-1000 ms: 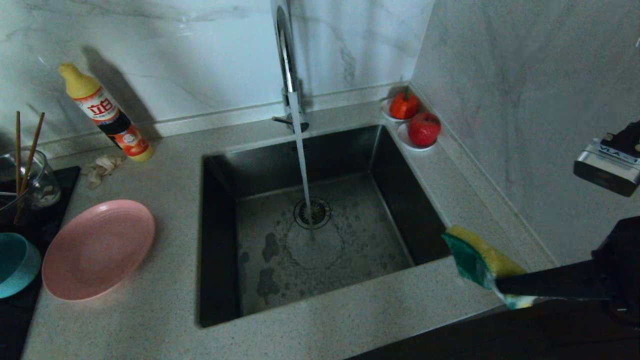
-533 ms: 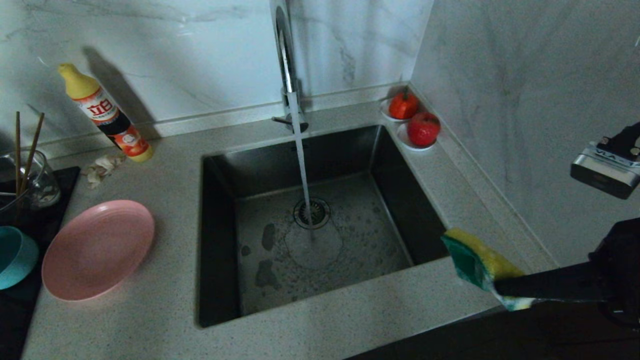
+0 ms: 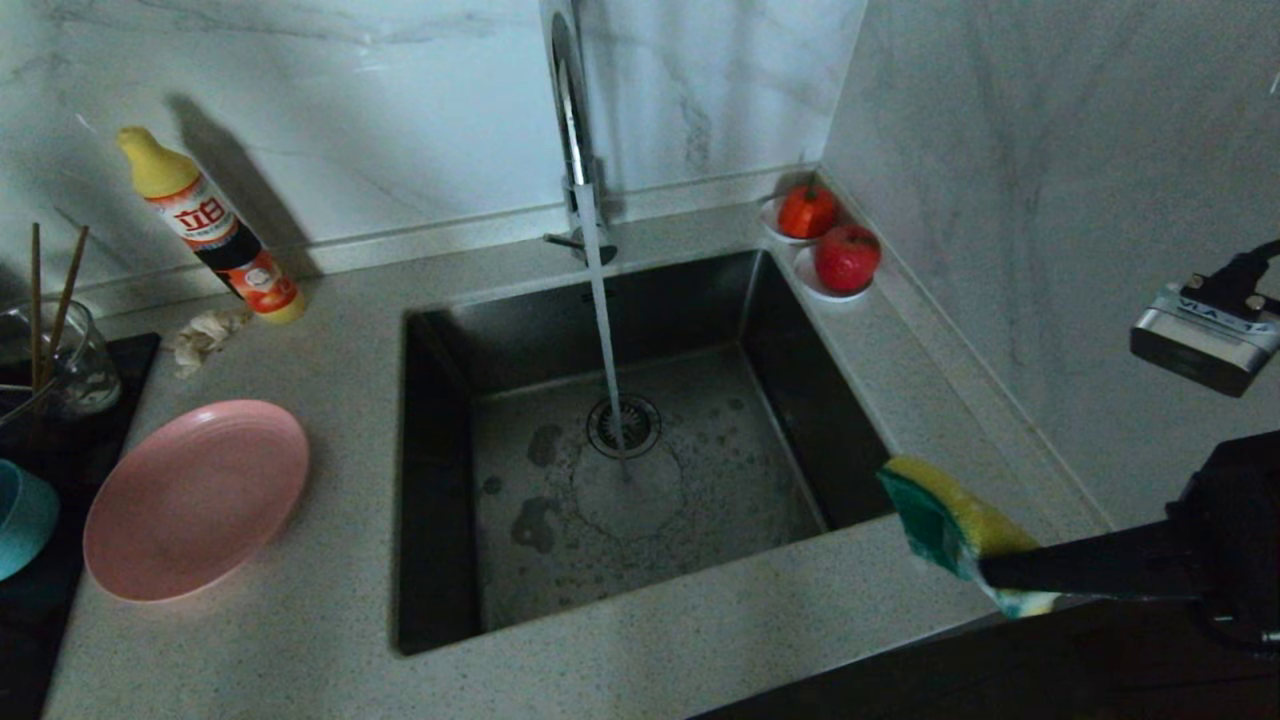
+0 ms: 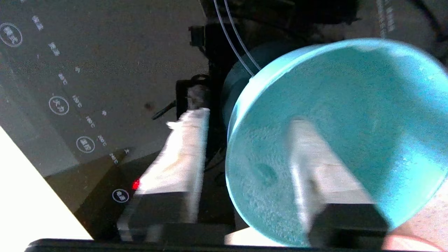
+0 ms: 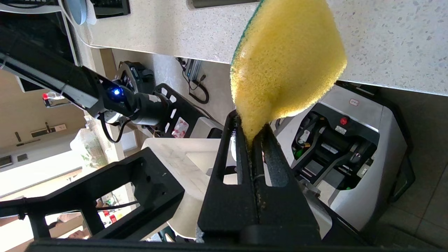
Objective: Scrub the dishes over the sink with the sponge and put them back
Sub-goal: Place the bowl on the table, then wash the plate
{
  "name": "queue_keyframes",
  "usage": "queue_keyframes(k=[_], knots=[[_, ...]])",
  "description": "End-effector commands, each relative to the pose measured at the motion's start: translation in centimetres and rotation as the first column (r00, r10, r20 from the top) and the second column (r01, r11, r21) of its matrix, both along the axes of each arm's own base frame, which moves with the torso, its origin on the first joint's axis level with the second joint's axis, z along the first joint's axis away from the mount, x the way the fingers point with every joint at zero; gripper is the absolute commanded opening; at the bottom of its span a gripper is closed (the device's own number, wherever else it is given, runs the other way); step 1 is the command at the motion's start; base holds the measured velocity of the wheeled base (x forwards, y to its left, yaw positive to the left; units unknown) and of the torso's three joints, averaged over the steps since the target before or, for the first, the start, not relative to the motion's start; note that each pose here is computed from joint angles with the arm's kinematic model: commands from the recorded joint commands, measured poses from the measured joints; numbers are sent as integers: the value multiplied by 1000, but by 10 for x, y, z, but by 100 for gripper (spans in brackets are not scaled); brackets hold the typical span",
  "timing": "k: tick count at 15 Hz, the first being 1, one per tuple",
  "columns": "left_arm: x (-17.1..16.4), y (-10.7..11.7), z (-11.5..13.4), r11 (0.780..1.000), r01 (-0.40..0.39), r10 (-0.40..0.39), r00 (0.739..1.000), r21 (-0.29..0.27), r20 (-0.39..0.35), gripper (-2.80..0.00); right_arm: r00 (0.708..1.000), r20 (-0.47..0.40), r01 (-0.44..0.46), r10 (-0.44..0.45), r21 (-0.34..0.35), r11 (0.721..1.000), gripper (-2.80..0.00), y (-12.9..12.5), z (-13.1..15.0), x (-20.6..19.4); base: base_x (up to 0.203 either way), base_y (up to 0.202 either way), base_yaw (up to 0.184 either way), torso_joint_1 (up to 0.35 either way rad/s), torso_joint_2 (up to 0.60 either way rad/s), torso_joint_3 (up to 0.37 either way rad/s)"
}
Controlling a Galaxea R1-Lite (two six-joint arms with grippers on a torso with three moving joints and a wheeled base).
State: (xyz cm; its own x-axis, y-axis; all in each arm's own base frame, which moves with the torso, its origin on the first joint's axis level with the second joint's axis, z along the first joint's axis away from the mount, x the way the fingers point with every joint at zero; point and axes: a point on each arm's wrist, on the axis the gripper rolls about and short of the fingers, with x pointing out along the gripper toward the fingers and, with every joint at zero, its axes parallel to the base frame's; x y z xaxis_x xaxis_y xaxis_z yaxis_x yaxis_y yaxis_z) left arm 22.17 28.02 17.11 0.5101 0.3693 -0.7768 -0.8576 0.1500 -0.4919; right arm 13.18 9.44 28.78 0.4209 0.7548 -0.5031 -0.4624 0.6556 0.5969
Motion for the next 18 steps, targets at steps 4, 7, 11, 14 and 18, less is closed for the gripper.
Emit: queue_keyframes(k=[4, 7, 11, 14, 18], knots=[[-18, -24, 48, 998, 56, -59, 991, 28, 120, 0, 1000, -10, -1, 1, -2, 1000, -280, 0, -1, 0, 0, 0, 0, 0, 0, 0], [-35, -52, 85, 992, 126, -128, 973, 25, 193, 0, 1000, -6, -2, 2, 0, 1000, -280, 0, -1, -1, 0, 0, 0, 0, 0, 0], [-48, -84, 100, 957, 289, -279, 934, -9, 225, 0, 1000, -4, -4, 4, 2, 1000, -280, 0, 0, -2, 0, 0, 0, 0, 0, 0], [-42, -102, 77, 903, 420, -407, 904, -93, 133, 0, 1000, -6, -5, 5, 3, 1000, -280, -1, 0, -2, 0, 0, 0, 0, 0, 0], [-33, -104, 40, 845, 514, -513, 857, -149, 53, 0, 1000, -7, -3, 3, 1, 1000, -280, -1, -2, -3, 0, 0, 0, 0, 0, 0]])
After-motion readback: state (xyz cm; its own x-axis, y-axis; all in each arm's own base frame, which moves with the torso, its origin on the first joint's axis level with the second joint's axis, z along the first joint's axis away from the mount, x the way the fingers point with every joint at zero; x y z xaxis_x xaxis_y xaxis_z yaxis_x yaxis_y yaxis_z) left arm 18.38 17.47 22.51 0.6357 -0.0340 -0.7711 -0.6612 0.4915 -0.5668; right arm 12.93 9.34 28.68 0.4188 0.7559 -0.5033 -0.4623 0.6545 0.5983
